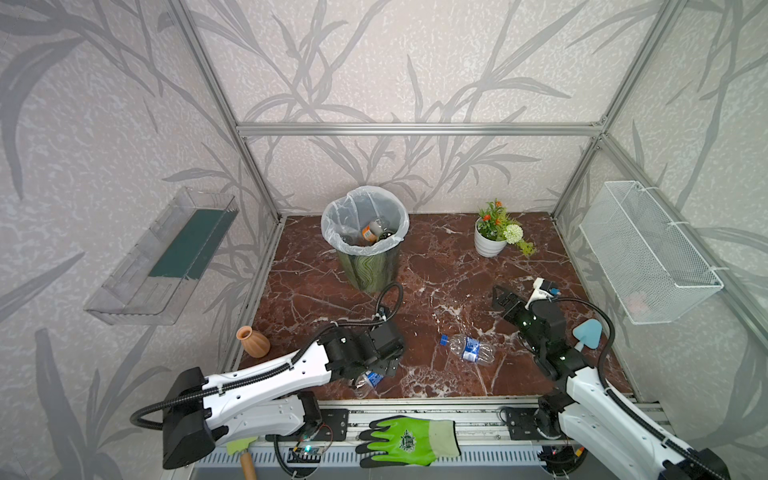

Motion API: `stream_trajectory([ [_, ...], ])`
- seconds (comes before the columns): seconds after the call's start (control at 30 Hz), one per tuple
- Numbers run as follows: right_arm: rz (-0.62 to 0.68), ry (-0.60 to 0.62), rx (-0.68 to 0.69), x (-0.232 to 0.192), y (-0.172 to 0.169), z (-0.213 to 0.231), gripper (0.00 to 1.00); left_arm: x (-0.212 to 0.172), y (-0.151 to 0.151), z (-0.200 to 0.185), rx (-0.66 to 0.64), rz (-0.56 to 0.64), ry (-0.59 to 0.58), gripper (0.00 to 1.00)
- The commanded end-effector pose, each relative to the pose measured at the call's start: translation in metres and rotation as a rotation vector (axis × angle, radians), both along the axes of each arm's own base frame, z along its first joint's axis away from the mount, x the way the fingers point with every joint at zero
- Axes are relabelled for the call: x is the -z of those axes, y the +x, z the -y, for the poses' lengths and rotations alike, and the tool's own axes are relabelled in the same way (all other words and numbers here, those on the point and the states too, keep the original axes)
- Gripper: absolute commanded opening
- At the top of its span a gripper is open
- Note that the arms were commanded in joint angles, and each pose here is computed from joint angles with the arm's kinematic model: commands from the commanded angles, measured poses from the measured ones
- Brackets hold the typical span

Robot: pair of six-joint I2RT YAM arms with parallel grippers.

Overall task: Throw the plastic bottles in the bin
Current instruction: 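Open right gripper over bin and draw it back toward the table, then reach left gripper across and grasp the blue-cap Pepsi bottle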

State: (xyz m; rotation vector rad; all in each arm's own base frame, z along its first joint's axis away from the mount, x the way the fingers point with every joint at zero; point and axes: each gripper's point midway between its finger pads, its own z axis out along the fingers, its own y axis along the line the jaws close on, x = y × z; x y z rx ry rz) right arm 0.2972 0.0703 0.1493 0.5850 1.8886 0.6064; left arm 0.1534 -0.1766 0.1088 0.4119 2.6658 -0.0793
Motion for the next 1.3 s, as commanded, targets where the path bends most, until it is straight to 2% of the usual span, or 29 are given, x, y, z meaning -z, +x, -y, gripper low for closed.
stream_trajectory([
  [0.0, 0.004, 0.036, 0.003, 0.000, 0.003, -0.001, 1.00, 0.017, -0.013, -0.004, -0.022, -0.083, 0.030, 0.99],
  [0.17, -0.008, 0.054, 0.011, 0.005, 0.003, 0.000, 1.00, 0.037, -0.022, 0.002, 0.002, -0.162, 0.055, 0.94],
  [0.33, -0.012, 0.059, 0.027, 0.006, 0.000, 0.006, 1.00, 0.050, -0.025, -0.005, -0.017, -0.190, 0.115, 0.88],
  [0.5, -0.016, 0.075, 0.046, 0.009, -0.003, 0.010, 1.00, 0.063, -0.028, -0.003, 0.002, -0.226, 0.144, 0.88],
  [0.87, -0.026, 0.099, 0.065, 0.013, -0.004, 0.014, 1.00, 0.078, -0.022, 0.008, 0.028, -0.237, 0.183, 0.79],
  [1.0, -0.025, 0.111, 0.072, 0.014, -0.004, 0.016, 1.00, 0.083, -0.016, 0.015, 0.041, -0.237, 0.213, 0.69],
  [1.1, -0.020, 0.113, 0.073, 0.011, -0.004, 0.017, 1.00, 0.085, -0.012, 0.021, 0.044, -0.232, 0.213, 0.57],
  [1.27, -0.015, 0.107, 0.079, 0.008, -0.004, 0.019, 1.00, 0.055, 0.011, 0.042, 0.044, -0.111, 0.126, 0.44],
])
